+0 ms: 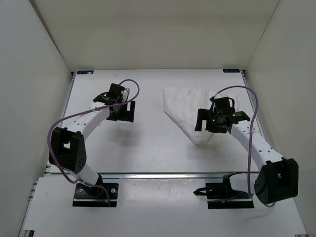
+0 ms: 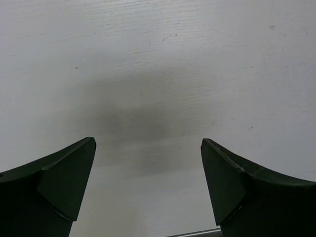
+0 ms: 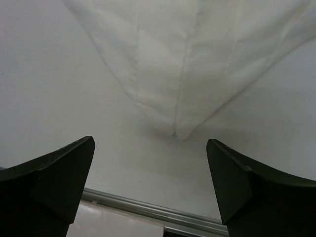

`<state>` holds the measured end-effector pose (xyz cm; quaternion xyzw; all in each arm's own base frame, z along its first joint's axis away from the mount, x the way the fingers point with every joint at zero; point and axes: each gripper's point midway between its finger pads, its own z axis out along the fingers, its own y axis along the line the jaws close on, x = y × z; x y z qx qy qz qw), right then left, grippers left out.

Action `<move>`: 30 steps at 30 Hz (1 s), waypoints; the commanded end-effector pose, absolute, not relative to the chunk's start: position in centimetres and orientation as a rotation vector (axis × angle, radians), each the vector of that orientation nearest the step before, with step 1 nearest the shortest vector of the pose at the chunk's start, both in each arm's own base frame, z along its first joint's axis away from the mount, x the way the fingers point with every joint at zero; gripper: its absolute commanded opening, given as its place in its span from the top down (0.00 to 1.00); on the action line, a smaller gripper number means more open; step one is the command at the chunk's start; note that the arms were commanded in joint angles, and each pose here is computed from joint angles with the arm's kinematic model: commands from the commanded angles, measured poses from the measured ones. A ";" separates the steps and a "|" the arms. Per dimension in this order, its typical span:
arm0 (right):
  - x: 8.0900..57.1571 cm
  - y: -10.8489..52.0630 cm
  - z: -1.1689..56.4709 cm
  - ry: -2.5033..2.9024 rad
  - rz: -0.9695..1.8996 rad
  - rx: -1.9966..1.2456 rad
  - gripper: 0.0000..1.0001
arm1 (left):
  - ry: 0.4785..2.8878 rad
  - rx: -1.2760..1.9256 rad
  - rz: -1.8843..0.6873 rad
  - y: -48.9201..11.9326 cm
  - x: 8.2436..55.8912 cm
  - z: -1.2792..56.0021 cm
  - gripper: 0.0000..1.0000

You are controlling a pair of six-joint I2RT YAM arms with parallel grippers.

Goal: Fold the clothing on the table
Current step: Move the skirt to the center of the board

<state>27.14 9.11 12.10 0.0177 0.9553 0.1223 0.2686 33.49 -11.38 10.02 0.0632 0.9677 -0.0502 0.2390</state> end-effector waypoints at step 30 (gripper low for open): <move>25.8 9.2 3.2 2.745 0.271 -0.017 0.37 | 2.552 0.119 -0.142 -9.2 33.3 13.2 0.01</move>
